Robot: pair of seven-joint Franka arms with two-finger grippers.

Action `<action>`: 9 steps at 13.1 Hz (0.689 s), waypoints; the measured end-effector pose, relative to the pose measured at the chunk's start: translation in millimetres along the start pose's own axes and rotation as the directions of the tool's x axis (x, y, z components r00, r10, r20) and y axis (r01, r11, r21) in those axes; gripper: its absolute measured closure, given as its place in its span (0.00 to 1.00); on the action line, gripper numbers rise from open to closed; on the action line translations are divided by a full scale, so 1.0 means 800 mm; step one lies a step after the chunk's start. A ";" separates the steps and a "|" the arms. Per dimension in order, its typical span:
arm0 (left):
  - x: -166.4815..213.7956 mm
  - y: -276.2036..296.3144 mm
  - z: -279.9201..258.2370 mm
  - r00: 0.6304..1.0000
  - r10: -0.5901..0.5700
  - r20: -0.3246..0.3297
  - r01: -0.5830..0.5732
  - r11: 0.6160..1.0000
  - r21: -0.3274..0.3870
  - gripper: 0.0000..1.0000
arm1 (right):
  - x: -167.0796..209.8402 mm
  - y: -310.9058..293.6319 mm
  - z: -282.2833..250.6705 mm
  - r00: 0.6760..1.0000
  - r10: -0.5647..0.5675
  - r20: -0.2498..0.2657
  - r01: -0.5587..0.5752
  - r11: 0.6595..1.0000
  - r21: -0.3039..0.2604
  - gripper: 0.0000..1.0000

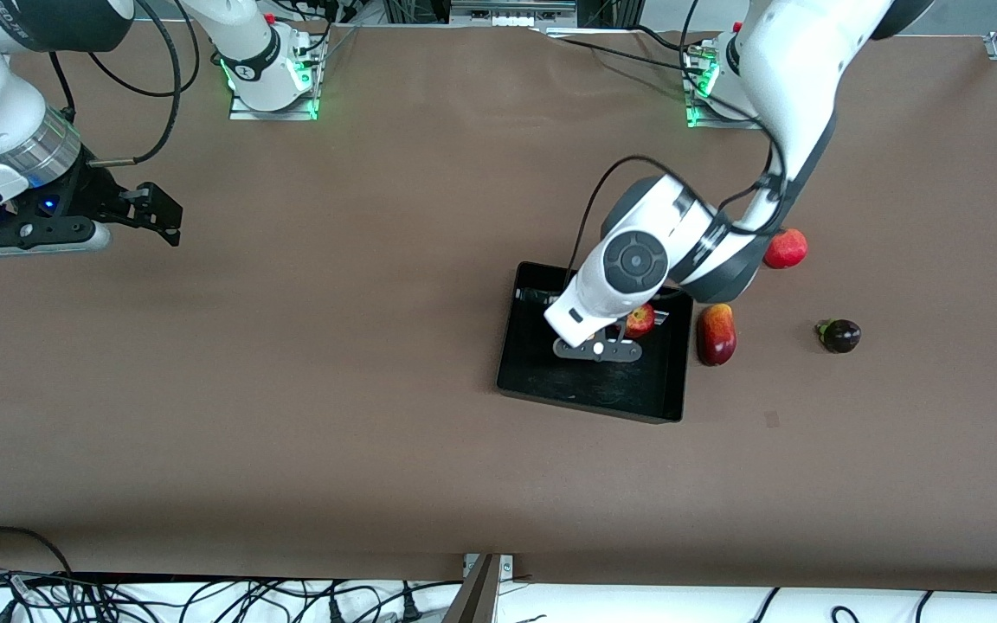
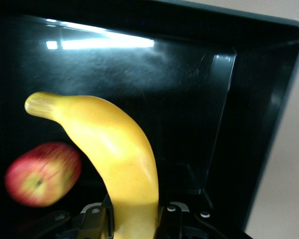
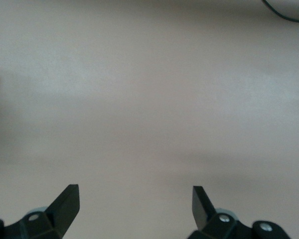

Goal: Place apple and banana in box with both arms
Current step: 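Carry the banana over the box and lower it inside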

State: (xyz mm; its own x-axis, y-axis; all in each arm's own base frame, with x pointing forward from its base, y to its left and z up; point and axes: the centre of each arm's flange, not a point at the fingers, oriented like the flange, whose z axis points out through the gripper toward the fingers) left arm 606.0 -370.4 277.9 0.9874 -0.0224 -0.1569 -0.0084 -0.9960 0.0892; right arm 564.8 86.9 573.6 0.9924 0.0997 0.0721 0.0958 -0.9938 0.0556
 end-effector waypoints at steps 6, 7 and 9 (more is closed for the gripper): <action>0.025 -0.010 0.081 0.999 -0.027 -0.020 0.026 0.998 -0.056 0.62 | 0.000 0.002 0.000 1.000 0.002 0.001 -0.002 1.000 0.000 0.00; 0.029 -0.015 0.080 0.999 -0.035 -0.021 0.033 0.998 -0.055 0.52 | 0.000 0.002 0.000 1.000 0.002 0.001 -0.002 1.000 0.000 0.00; 0.044 -0.040 0.044 0.998 -0.063 -0.024 0.062 0.997 -0.039 0.31 | 0.000 0.002 0.000 1.000 0.003 0.001 -0.003 1.000 0.000 0.00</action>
State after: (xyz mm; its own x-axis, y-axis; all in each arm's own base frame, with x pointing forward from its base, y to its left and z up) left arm 635.1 -342.6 235.4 0.9894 0.0427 -0.1387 0.0593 -0.9912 0.1180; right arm 564.9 85.5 573.6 0.9927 0.0971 0.0716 0.0933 -0.9941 0.0557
